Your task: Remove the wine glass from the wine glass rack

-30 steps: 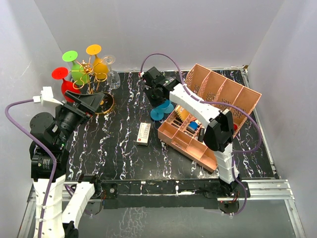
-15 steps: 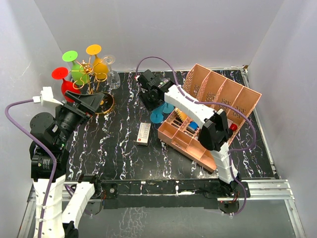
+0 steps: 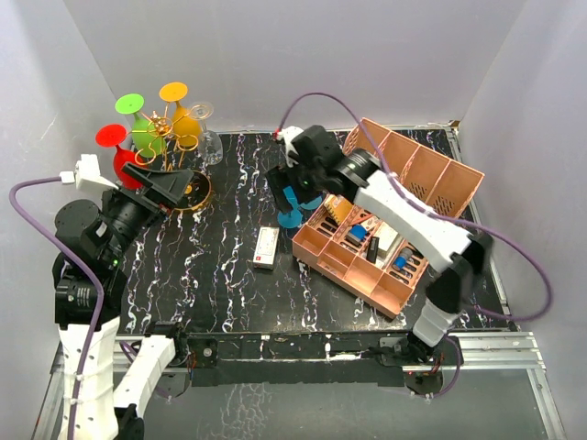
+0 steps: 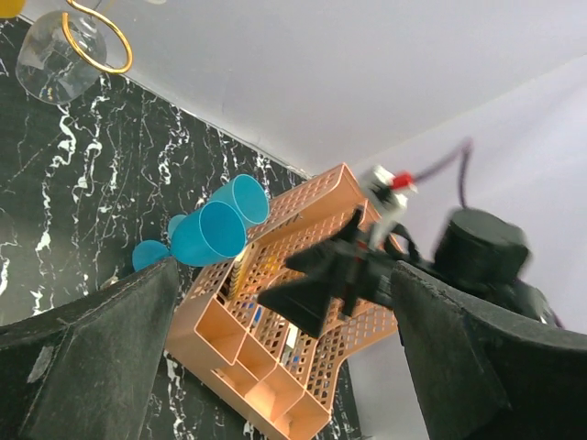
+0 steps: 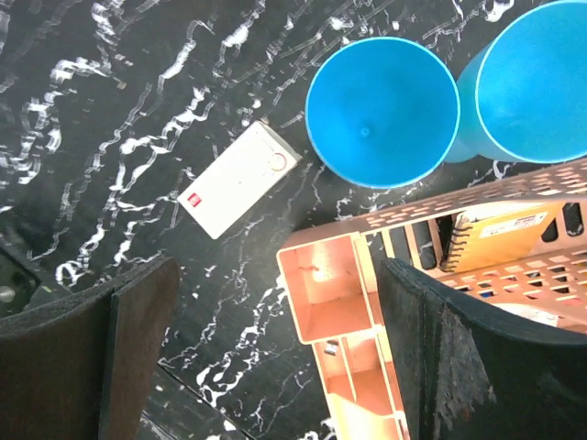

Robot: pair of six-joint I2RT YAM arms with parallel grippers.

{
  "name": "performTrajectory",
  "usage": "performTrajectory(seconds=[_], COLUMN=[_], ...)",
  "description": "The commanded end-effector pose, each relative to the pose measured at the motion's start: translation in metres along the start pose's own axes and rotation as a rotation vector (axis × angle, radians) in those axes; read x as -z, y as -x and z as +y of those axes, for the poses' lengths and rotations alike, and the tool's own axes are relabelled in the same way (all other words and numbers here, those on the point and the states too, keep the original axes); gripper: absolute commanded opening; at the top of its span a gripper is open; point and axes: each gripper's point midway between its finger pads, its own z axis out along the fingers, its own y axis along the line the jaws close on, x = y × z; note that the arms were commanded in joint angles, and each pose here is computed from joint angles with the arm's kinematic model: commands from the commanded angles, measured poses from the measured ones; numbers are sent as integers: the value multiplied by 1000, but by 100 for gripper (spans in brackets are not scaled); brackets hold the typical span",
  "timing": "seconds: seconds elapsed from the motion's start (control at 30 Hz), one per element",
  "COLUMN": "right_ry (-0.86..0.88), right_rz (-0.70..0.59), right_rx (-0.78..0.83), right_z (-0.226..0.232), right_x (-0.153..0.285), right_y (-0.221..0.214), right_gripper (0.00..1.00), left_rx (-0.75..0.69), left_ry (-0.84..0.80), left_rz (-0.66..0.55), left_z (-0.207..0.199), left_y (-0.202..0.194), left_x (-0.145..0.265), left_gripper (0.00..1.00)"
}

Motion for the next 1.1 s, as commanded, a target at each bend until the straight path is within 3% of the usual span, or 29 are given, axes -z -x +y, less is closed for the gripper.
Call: performTrajectory(seconds=[0.0, 0.27, 0.63, 0.9, 1.07], right_ry=[37, 99, 141, 134, 120], right_rz=[-245, -379, -512, -505, -506], right_rx=[-64, -98, -37, -45, -45], right_z=[7, 12, 15, 12, 9], right_x=[40, 96, 136, 138, 138], right_y=[20, 0, -5, -17, -24], right_gripper=[99, 99, 99, 99, 99], left_rx=[-92, -197, -311, -113, -36], left_ry=[37, 151, 280, 214, 228], left_rz=[20, 51, 67, 15, -70], left_z=[2, 27, 50, 84, 109], left_y=[6, 13, 48, 99, 150], left_x=[-6, -29, -108, -167, -161], left_gripper=[97, 97, 97, 97, 97])
